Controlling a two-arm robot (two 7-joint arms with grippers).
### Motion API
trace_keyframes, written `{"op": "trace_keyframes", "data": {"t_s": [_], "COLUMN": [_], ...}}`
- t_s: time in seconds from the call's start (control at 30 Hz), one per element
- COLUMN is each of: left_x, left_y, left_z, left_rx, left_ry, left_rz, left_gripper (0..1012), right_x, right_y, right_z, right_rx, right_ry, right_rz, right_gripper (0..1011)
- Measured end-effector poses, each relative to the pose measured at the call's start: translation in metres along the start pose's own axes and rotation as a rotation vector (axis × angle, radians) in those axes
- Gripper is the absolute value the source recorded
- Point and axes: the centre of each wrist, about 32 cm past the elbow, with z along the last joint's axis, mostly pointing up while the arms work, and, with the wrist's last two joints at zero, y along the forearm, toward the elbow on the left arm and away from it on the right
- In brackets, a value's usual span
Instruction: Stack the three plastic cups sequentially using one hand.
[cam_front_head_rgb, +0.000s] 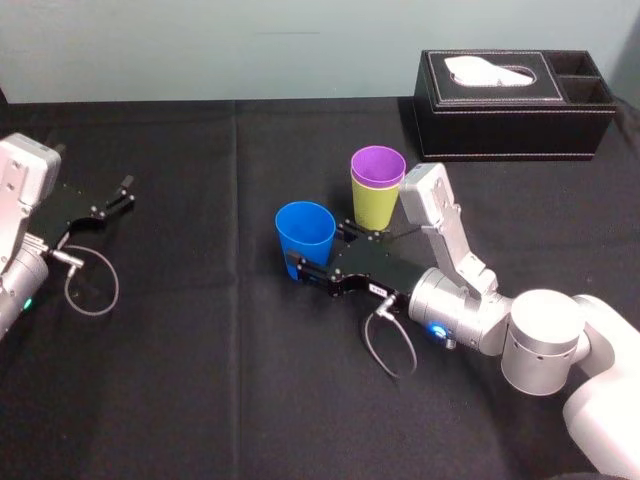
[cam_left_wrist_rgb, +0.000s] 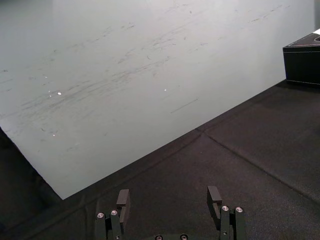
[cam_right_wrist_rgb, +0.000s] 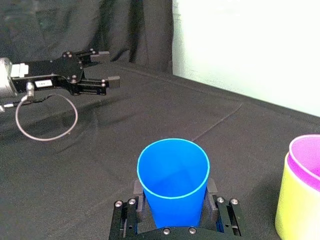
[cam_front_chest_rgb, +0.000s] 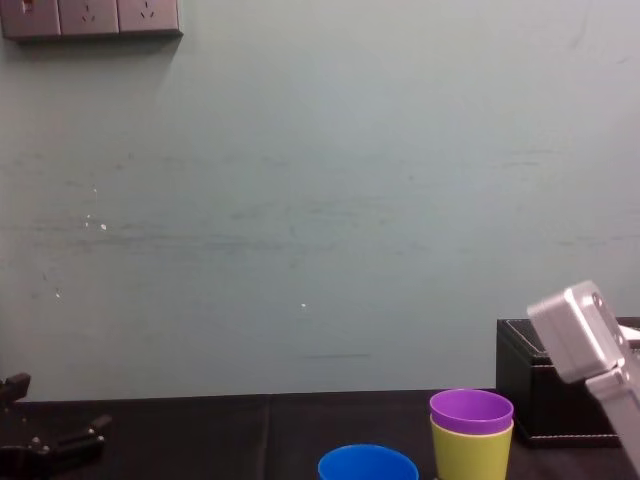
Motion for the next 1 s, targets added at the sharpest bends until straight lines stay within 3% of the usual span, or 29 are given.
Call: {"op": "trace_keyframes", "data": {"t_s": [0.3, 0.77, 1.0], "left_x": [0.0000, 0.0000, 0.0000], "left_y": [0.000, 0.000, 0.000], "left_z": [0.000, 0.000, 0.000], "left_rx": [0.000, 0.000, 0.000], "left_ry": [0.000, 0.000, 0.000], "left_rz": [0.000, 0.000, 0.000], "left_gripper": [1010, 1010, 1010], "right_x": [0.0049, 0.0265, 0.0399], "right_y": [-0.008, -0.030, -0.032], "right_z": [0.022, 0.094, 0.117], "right_rx": [0.008, 0.050, 0.053], "right_ry": [0.002, -0.015, -0.031], "right_rz": [-0.003, 0.003, -0.023], "right_gripper": [716, 716, 716]}}
